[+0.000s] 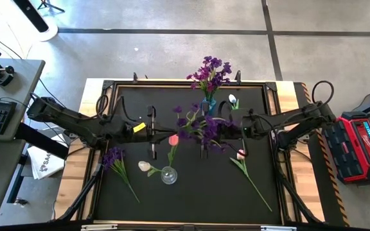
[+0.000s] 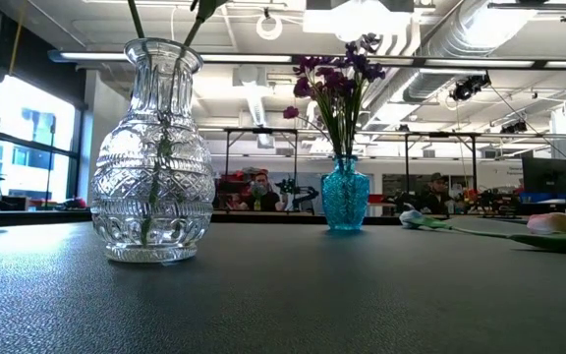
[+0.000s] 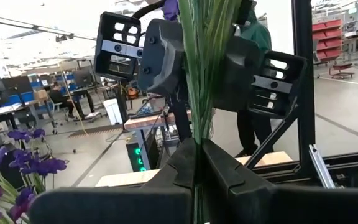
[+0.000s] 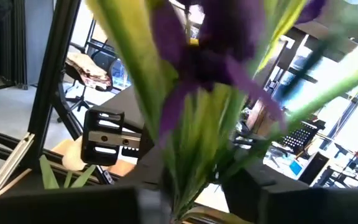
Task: Sort flowers into vase by color
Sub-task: Put the top dark violet flower into the blue vase
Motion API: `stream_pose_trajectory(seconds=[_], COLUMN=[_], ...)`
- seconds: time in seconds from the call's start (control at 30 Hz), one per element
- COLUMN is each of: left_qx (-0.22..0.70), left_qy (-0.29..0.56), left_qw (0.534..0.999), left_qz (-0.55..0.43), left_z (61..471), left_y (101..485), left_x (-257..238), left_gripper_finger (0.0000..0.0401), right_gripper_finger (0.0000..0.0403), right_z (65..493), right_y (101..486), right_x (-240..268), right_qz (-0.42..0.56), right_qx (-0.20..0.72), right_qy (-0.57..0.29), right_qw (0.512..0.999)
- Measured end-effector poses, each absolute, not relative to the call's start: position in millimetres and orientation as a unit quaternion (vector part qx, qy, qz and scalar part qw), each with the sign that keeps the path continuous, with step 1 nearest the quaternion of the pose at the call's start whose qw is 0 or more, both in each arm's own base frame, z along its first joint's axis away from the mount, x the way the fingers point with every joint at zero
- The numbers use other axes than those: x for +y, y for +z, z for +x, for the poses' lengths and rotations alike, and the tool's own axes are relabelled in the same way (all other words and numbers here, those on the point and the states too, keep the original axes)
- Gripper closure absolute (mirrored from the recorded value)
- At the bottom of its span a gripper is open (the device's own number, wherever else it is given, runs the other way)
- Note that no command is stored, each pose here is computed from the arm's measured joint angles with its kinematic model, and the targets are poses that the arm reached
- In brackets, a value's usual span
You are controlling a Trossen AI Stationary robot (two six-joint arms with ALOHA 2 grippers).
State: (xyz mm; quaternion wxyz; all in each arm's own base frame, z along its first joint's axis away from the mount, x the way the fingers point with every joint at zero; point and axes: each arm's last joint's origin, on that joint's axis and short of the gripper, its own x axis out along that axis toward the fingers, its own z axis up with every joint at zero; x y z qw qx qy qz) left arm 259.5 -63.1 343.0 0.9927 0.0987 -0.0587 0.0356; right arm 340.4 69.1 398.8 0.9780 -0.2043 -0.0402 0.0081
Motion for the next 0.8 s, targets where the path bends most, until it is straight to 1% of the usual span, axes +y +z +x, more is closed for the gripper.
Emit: stream_pose_trajectory(seconds=[0.1,0.2,0.23,0.37,0.57,0.7,0.8], left_qx=[-0.057,-0.048,-0.044,-0.022,0.011,0.013,0.013], left_qy=[0.055,0.069,0.073,0.104,0.188,0.234,0.264], left_qw=[0.993,0.993,0.993,0.990,0.977,0.967,0.960], left_qz=[0.086,0.087,0.087,0.092,0.099,0.095,0.088], left_z=[259,259,260,258,244,231,220], left_y=[343,342,341,338,341,346,351], left_x=[-62,-61,-61,-59,-57,-60,-64], left_gripper_finger=[0.0391,0.0375,0.0368,0.0331,0.0281,0.0266,0.0264], right_gripper_finger=[0.0351,0.0388,0.0395,0.0395,0.0400,0.0402,0.0402], right_z=[341,341,342,338,308,284,270], right_y=[399,398,398,400,413,415,404], right_x=[66,64,64,61,48,35,23], right_qz=[-0.204,-0.205,-0.205,-0.216,-0.206,-0.173,-0.152], right_qx=[-0.040,-0.038,-0.036,-0.019,0.035,0.085,0.115], right_qy=[0.004,0.000,-0.003,-0.046,-0.092,-0.101,-0.136], right_qw=[0.978,0.978,0.978,0.975,0.974,0.976,0.972])
